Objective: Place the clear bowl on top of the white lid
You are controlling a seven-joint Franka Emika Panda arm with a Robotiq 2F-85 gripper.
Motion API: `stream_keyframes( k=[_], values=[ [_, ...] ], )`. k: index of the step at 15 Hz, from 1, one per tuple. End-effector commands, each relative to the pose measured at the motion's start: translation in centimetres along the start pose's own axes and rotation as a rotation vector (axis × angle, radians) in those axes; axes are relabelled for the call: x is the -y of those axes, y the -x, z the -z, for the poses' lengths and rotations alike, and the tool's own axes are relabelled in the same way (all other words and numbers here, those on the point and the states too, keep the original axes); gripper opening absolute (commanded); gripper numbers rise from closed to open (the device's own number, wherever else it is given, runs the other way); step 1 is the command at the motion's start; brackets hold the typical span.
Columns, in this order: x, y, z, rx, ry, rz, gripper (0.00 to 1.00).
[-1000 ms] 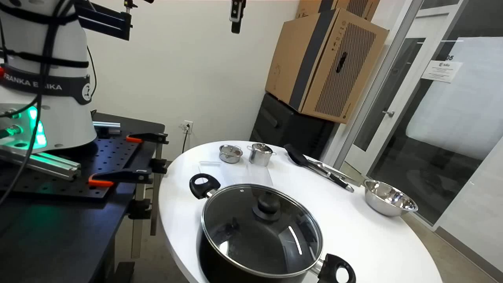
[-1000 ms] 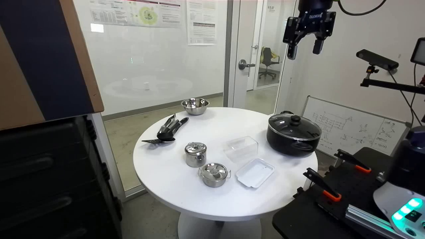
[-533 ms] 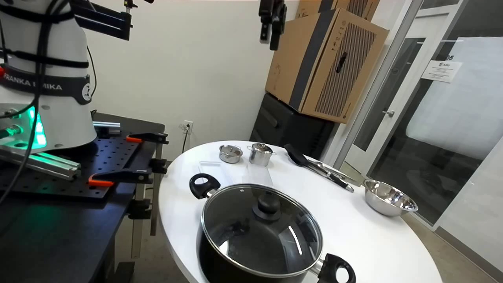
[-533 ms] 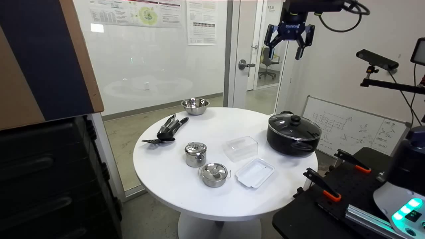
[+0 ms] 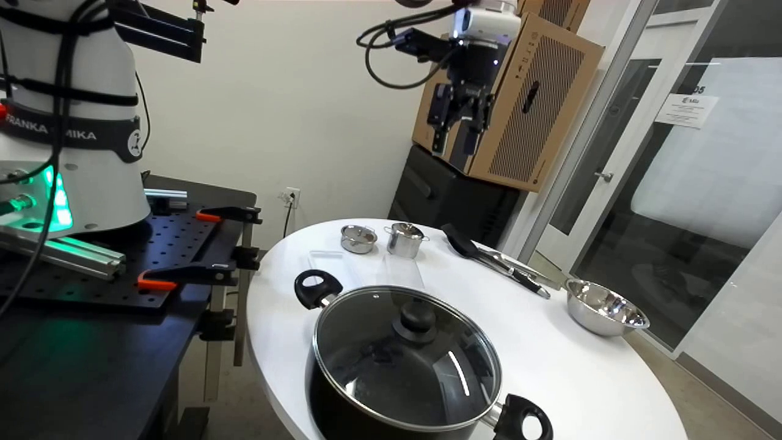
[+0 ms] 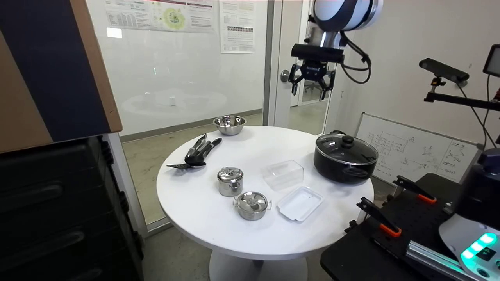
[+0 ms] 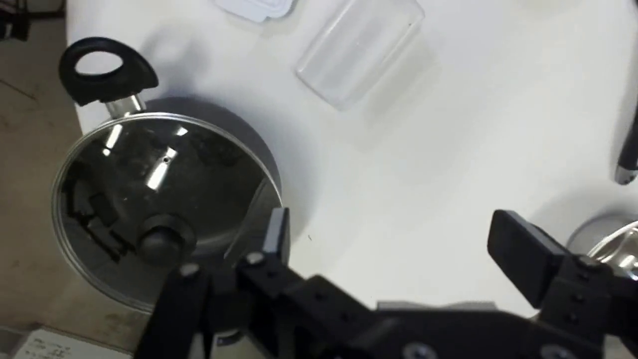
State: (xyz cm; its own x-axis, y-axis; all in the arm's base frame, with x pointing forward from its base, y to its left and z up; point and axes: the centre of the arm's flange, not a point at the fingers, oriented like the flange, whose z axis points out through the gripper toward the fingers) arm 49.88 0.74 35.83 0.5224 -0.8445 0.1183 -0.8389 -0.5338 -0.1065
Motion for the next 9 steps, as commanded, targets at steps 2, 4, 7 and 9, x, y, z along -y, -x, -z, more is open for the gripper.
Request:
stream_keyframes(
  k=[2,4,7,9],
  values=[
    [3.5,-0.3,-6.1,-0.026,-0.026,-0.254,1.00],
    [1.6,-0.3,-5.3,-0.004,-0.013,-0.213,1.00],
    [2.1,-0.3,-6.4,-0.006,-0.006,-0.278,1.00],
    [2.2,-0.2,-6.0,-0.004,-0.037,-0.315,1.00]
  ],
)
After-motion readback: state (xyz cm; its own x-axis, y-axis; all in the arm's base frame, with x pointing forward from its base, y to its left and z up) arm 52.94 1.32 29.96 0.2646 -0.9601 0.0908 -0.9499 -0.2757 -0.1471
